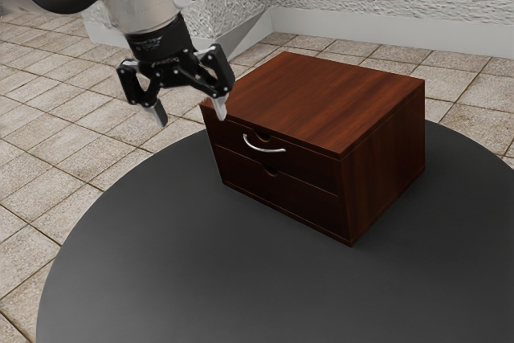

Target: Pull the drawer handle with one arm to open the drawer

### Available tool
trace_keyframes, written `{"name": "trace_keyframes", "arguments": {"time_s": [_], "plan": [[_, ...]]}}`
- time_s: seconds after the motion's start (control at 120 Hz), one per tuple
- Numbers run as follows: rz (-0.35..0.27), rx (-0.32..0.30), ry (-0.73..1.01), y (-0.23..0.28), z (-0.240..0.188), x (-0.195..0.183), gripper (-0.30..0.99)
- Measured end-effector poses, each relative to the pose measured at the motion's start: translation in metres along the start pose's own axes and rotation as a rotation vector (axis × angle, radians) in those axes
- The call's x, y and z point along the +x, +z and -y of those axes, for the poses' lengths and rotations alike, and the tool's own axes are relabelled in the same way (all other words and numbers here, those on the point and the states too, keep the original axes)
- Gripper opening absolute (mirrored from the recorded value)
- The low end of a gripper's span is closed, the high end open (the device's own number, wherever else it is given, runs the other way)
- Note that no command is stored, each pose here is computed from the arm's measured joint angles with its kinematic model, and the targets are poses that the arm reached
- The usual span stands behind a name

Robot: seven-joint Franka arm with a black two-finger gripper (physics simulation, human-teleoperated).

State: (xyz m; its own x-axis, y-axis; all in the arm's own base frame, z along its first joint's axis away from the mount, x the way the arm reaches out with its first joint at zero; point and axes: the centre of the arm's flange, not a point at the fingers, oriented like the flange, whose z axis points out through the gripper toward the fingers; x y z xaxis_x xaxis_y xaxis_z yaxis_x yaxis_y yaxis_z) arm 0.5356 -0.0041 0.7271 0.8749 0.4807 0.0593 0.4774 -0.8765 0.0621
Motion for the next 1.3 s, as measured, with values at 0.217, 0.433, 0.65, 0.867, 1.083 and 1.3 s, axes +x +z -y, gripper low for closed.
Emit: {"name": "trace_keyframes", "arguments": {"time_s": [0.217, 0.433, 0.65, 0.867, 1.083, 1.3], "plan": [[-0.009, -0.038, -0.248, 0.008, -0.013, -0.005, 0.69], [-0.05, -0.079, -0.478, 0.053, 0.008, 0.003, 0.69], [-0.094, -0.152, -0.629, 0.083, 0.014, 0.005, 0.69], [-0.13, -0.207, -0.739, 0.105, 0.014, 0.012, 0.69], [-0.148, -0.237, -0.826, 0.122, 0.022, 0.017, 0.69], [-0.16, -0.261, -0.885, 0.131, 0.026, 0.021, 0.69]]}}
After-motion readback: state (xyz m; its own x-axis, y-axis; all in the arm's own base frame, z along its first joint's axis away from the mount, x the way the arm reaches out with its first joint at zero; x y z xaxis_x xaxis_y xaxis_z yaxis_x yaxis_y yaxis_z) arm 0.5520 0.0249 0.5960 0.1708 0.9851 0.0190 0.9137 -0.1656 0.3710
